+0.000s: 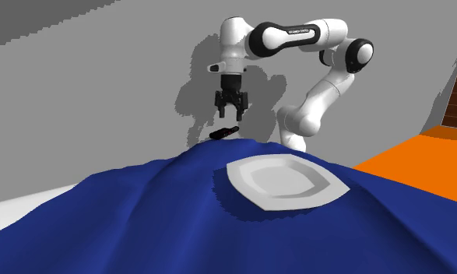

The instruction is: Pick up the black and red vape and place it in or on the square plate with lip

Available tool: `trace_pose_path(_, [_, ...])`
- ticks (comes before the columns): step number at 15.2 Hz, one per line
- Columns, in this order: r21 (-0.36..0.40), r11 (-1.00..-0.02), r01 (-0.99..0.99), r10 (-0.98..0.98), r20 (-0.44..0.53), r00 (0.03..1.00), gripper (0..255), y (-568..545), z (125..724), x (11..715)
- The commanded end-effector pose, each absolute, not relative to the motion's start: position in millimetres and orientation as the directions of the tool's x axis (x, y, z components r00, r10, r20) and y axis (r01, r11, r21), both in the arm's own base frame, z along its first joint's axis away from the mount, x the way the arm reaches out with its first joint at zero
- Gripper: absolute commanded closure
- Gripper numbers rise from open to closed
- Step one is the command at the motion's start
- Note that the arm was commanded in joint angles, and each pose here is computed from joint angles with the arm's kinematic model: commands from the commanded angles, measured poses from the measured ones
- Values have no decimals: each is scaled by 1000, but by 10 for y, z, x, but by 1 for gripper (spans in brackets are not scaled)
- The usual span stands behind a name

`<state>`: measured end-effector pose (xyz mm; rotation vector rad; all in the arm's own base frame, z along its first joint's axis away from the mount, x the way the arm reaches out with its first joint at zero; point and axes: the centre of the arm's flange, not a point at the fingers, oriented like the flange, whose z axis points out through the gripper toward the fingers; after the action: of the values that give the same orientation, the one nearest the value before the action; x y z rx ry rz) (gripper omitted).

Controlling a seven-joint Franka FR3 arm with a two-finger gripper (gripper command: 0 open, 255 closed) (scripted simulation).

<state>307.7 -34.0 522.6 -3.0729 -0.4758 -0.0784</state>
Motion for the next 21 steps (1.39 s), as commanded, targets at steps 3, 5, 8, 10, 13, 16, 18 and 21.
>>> trace_pose_path(3, [-54, -965, 258, 260, -26, 965, 0, -665, 4726, 3153])
trace_pose_path(5, [-54, -965, 258, 260, -26, 965, 0, -664, 4696, 3152])
trace_pose_path(8, [-54, -965, 258, 260, -26, 965, 0, -664, 4696, 3152])
trace_pose_path(10, [-54, -965, 258, 260, -26, 965, 0, -664, 4696, 3152])
trace_pose_path(13, [-54, -964, 259, 261, -25, 965, 255, -685, 4700, 3128])
trace_pose_path(16, [-53, -964, 261, 262, -25, 965, 255, -718, 4617, 3075])
trace_pose_path(18, [-52, -964, 259, 260, -25, 965, 255, -664, 4608, 3147])
trace_pose_path(21, [-54, -964, 259, 260, -23, 965, 255, -732, 4588, 3258])
